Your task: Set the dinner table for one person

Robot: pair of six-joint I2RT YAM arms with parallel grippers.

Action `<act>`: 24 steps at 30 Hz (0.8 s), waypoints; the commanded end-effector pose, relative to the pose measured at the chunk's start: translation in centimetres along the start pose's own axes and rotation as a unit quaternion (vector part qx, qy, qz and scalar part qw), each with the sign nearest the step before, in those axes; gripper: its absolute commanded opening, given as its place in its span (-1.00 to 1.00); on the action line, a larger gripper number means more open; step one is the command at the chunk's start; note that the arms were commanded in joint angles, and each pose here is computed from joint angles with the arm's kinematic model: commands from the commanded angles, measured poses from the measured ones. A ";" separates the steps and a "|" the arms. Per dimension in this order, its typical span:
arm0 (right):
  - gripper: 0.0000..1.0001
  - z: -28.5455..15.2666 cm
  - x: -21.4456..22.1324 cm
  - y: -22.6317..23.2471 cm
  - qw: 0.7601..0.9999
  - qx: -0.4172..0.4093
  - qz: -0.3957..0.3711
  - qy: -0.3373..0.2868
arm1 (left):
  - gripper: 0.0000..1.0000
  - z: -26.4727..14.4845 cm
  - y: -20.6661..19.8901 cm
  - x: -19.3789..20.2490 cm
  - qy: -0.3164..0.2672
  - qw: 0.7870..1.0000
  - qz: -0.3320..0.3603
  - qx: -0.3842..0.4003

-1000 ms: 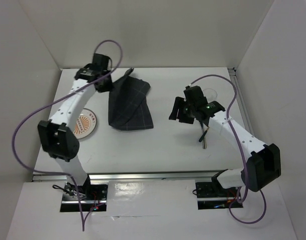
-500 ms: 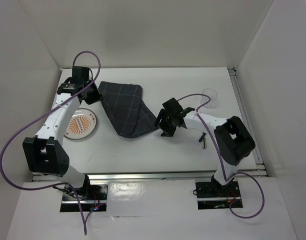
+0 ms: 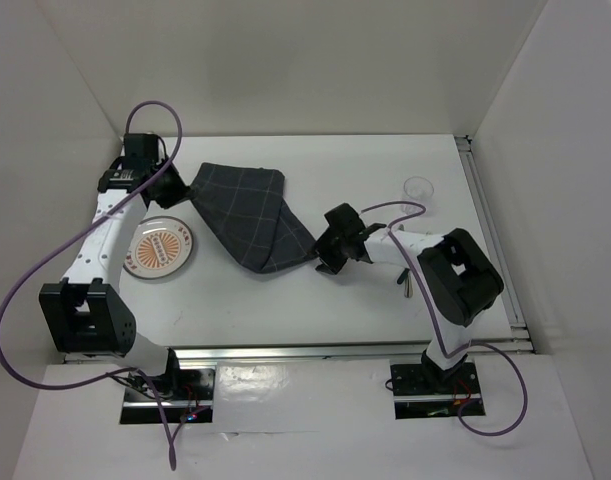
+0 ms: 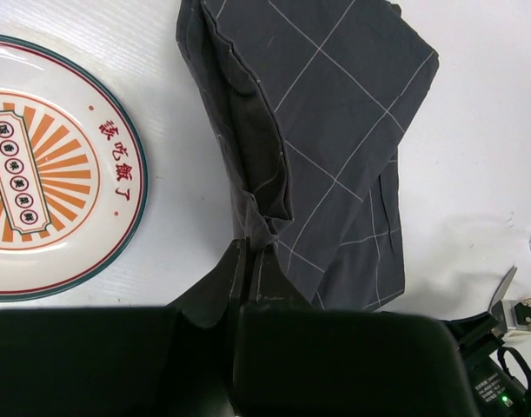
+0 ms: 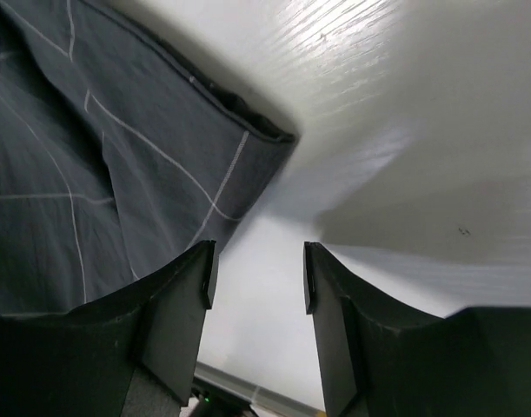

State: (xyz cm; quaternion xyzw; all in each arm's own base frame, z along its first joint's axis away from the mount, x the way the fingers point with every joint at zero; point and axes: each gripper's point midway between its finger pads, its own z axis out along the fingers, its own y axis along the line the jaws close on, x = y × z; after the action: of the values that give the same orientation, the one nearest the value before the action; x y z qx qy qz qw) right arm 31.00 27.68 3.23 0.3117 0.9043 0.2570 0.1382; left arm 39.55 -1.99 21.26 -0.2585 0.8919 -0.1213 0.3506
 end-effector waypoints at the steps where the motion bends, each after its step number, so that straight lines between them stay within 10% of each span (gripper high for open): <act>1: 0.08 0.6 -1.2 0.5 0.999 -0.015 0.032 -0.038 | -1.00 -1.2 -0.8 -1.0 -0.024 0.999 0.005 0.027; 13: -0.06 2.4 -1.3 0.1 0.997 -0.018 0.074 -0.033 | -1.00 -1.3 0.0 -0.6 -0.020 1.000 -0.006 0.022; 16: -0.21 2.9 -1.4 0.2 0.996 -0.021 0.079 -0.034 | -1.00 -1.7 0.4 -0.8 -0.023 1.000 -0.010 0.019; 20: -1.00 2.0 -4.1 3.6 0.995 -0.046 0.033 -0.080 | -1.00 -2.4 0.3 -1.3 -0.030 0.999 -0.005 0.016; 24: -1.00 -0.1 -8.0 7.1 0.989 -0.051 -0.027 -0.140 | -1.00 -3.3 0.5 -2.9 -0.048 0.999 -0.008 0.019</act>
State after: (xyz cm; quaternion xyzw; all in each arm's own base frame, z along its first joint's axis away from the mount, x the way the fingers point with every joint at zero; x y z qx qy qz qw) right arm 36.05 28.18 3.45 0.3431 0.8805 0.2601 0.1986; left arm 38.53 -0.73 21.50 -0.2727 0.8861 -0.1247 0.3534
